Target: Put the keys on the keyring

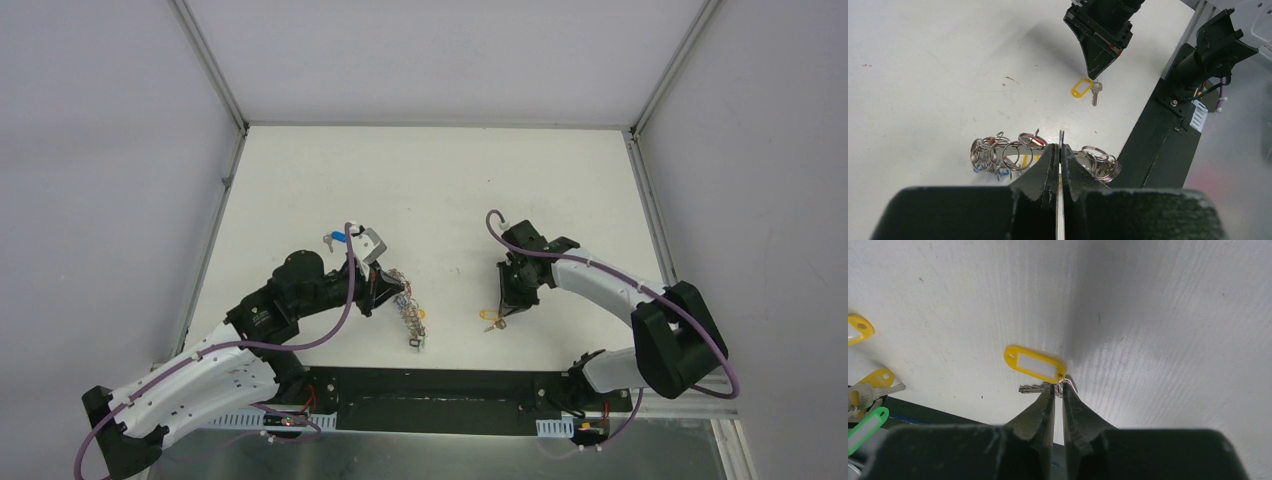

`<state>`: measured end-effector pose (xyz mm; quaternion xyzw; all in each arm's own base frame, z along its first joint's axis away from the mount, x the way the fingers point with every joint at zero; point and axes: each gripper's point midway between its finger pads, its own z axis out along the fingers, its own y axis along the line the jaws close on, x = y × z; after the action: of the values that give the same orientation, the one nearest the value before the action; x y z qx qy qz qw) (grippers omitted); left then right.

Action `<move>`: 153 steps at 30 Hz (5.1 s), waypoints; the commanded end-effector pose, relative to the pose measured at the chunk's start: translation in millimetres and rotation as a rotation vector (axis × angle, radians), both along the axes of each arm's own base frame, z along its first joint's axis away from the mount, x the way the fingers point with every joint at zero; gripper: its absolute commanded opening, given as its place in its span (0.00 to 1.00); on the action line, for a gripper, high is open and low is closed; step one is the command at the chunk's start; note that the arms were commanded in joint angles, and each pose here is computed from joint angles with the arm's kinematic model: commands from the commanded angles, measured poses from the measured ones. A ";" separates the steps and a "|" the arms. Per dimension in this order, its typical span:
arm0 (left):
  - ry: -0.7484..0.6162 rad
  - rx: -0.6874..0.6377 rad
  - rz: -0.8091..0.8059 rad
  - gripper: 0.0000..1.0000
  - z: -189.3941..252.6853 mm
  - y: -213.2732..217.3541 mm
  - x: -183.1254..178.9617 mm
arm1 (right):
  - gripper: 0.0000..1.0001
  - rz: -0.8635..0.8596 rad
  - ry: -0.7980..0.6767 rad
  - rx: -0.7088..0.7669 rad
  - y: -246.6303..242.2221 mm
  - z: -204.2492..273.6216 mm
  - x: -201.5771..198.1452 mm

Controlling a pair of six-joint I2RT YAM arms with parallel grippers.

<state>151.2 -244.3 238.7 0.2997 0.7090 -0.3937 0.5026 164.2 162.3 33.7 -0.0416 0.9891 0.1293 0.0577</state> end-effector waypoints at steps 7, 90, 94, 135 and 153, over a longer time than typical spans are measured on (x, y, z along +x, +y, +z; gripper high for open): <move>-0.037 -0.083 0.010 0.00 25.8 -2.6 1.1 | 0.07 0.034 0.022 -0.029 2.2 -3.2 -5.4; -0.082 -0.057 -0.354 0.00 25.8 -60.9 -18.4 | 0.00 0.681 -0.541 0.865 90.5 227.4 -38.1; -0.090 -0.065 -0.377 0.00 26.2 -62.5 -21.2 | 0.00 0.691 -0.545 0.891 93.7 234.0 -38.2; -0.251 -0.134 -0.470 0.00 35.4 -63.9 -37.6 | 0.00 0.836 -0.423 0.896 137.1 221.2 -52.8; -0.234 -0.137 -0.470 0.00 34.2 -64.7 -37.8 | 0.00 0.777 -0.428 0.819 135.7 209.8 -43.5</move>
<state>120.3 -304.3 246.8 0.4587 0.5761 -0.4890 0.4675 111.7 293.3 226.7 -0.3940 0.7490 0.5028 0.1761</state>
